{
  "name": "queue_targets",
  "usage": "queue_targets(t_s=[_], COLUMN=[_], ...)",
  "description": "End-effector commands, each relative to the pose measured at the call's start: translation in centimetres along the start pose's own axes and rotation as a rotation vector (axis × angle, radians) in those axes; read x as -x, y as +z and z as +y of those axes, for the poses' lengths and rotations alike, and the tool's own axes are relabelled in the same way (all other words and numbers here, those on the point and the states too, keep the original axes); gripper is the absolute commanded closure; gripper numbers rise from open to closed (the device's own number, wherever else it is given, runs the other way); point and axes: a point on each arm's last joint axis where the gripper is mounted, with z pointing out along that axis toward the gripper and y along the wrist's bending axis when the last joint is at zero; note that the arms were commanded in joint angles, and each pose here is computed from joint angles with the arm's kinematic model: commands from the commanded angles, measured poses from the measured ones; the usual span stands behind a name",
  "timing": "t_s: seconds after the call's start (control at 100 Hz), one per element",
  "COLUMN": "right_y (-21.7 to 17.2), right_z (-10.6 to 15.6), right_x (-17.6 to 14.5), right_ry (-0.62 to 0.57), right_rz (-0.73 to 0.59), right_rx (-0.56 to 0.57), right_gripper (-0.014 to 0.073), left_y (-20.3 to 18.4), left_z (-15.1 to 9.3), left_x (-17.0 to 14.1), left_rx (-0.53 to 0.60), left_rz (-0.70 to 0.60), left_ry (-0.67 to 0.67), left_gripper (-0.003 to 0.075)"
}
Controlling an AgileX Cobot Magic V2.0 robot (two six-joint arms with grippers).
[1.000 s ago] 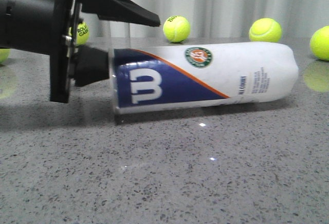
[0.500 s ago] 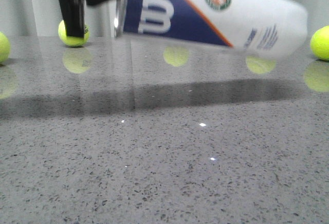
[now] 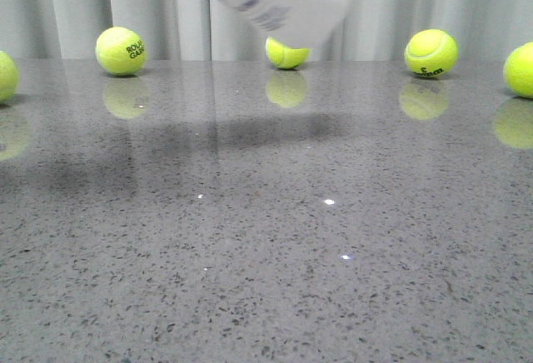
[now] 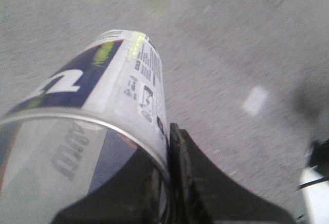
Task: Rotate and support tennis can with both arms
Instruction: 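Swing the can upright with the left gripper and set it down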
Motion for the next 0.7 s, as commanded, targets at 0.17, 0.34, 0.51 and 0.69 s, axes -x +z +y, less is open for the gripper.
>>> queue_targets(t_s=[0.17,0.34,0.51,0.69], right_y=[-0.1,-0.1,-0.1,-0.1], right_z=[0.0,0.0,0.0,0.0], right_x=[1.4,1.4,1.4,1.4], right_ry=[0.004,0.004,0.004,0.004], right_rz=[-0.086,-0.086,-0.086,-0.086], right_rx=[-0.011,-0.011,-0.011,-0.011], right_gripper=[0.0655,0.0655,0.0655,0.0655], left_y=[-1.7,-0.1,1.5,2.3], left_z=[-2.4,-2.9,-3.3,-3.2], left_x=[2.4,2.3,2.3,2.6], left_rx=[0.141,0.18,0.217,0.212], left_rz=[0.145,0.278,0.351,0.364], left_ry=[0.062,0.146,0.229,0.23], left_gripper=[0.0739,0.0739,0.0739,0.0738])
